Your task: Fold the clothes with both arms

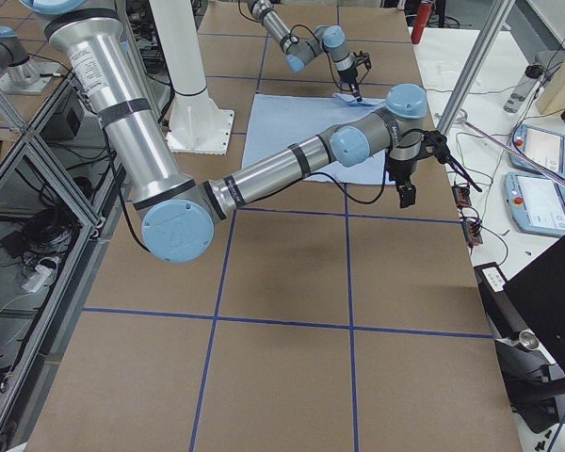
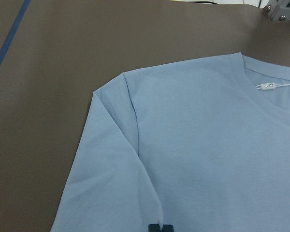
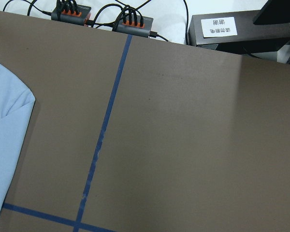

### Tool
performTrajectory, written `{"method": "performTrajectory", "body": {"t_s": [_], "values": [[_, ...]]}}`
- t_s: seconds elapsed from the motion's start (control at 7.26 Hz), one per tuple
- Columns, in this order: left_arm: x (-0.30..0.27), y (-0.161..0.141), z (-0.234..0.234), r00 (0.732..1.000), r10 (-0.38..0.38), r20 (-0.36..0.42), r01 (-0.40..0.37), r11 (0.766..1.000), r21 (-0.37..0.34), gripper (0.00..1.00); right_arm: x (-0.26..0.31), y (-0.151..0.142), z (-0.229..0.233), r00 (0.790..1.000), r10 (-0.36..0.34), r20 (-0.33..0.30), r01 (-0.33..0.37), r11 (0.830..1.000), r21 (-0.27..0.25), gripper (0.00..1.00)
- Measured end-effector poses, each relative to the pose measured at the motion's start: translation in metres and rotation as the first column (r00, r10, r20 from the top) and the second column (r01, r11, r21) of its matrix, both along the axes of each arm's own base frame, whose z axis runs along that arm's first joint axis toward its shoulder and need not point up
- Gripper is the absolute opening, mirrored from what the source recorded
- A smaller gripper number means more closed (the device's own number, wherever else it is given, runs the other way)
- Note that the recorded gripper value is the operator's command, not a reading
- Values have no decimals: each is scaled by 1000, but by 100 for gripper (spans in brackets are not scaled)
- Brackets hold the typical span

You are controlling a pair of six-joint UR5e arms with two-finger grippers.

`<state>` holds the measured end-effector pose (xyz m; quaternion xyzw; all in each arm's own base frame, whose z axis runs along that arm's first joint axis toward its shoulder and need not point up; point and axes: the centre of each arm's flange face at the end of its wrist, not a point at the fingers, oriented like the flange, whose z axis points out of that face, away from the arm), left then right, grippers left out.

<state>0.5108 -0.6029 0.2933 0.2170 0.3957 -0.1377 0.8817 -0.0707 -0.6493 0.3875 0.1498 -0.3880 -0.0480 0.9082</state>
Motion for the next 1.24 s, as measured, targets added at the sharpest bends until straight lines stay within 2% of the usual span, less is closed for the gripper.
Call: {"method": "performTrajectory", "body": {"t_s": [0.41,0.55,0.69,0.96,1.24], "values": [[19,-12,-2,1000,-10,11,11,999,-30,0,0,0,0,1000,0,0,0,1000,-1,100],[21,-12,-2,1000,-10,13,10,999,-33,99,0,0,1,1000,0,0,0,1000,-2,100],[21,-12,-5,1000,-5,10,6,1000,-29,100,0,0,1,1000,0,0,0,1000,-2,100],[12,-3,-25,999,37,-7,-37,999,30,100,-2,5,3,1000,-4,1,4,1000,-3,100],[-17,29,-40,994,89,-64,-84,993,80,100,-18,34,7,1000,-17,13,17,1000,-17,100]]}}
